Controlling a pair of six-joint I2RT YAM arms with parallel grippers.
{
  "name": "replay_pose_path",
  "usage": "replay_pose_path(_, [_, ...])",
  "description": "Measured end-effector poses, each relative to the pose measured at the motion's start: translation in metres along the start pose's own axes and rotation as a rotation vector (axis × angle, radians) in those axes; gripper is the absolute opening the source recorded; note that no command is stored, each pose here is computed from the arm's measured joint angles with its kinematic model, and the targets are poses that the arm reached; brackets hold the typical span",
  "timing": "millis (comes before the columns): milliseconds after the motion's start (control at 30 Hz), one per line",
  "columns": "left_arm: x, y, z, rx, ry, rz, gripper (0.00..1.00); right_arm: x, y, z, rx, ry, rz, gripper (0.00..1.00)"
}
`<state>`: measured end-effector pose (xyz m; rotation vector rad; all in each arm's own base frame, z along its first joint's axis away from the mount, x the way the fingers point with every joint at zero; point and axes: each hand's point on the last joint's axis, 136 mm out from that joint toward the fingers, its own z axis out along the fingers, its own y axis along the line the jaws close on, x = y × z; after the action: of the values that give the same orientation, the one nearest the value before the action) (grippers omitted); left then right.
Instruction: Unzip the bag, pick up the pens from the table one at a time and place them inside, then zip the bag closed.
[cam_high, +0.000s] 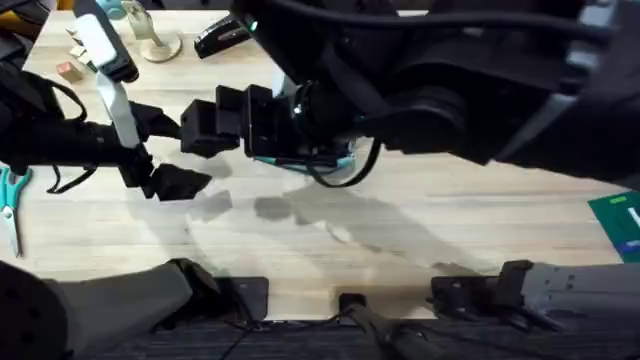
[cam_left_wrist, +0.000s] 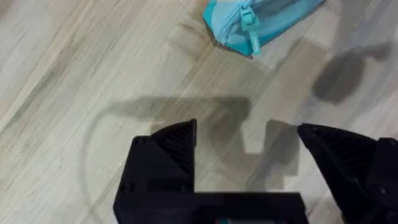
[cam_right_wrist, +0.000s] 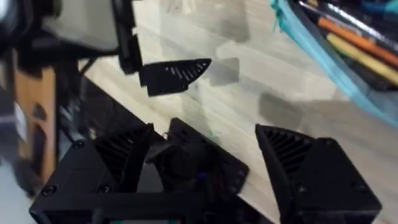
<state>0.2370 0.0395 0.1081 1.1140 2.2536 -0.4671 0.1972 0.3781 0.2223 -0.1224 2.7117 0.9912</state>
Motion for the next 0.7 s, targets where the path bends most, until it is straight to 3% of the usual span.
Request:
replay_pose_path(300, [-0.001, -0.011, 0.000, 0.042, -0.004, 0.049, 0.992, -0.006, -0.013, 0.042, 0.057, -0.006, 0.126, 0.997])
replay_pose_path(400, [-0.001, -0.014, 0.000, 0.053, -0.006, 0.087, 0.992, -0.023, -0.022, 0.060, 0.097, -0.091, 0.142, 0.997])
replay_pose_path(700, [-0.001, -0.014, 0.000, 0.053, -0.006, 0.109, 0.993, -0.053, -0.021, 0.076, 0.090, -0.238, 0.155, 0.998])
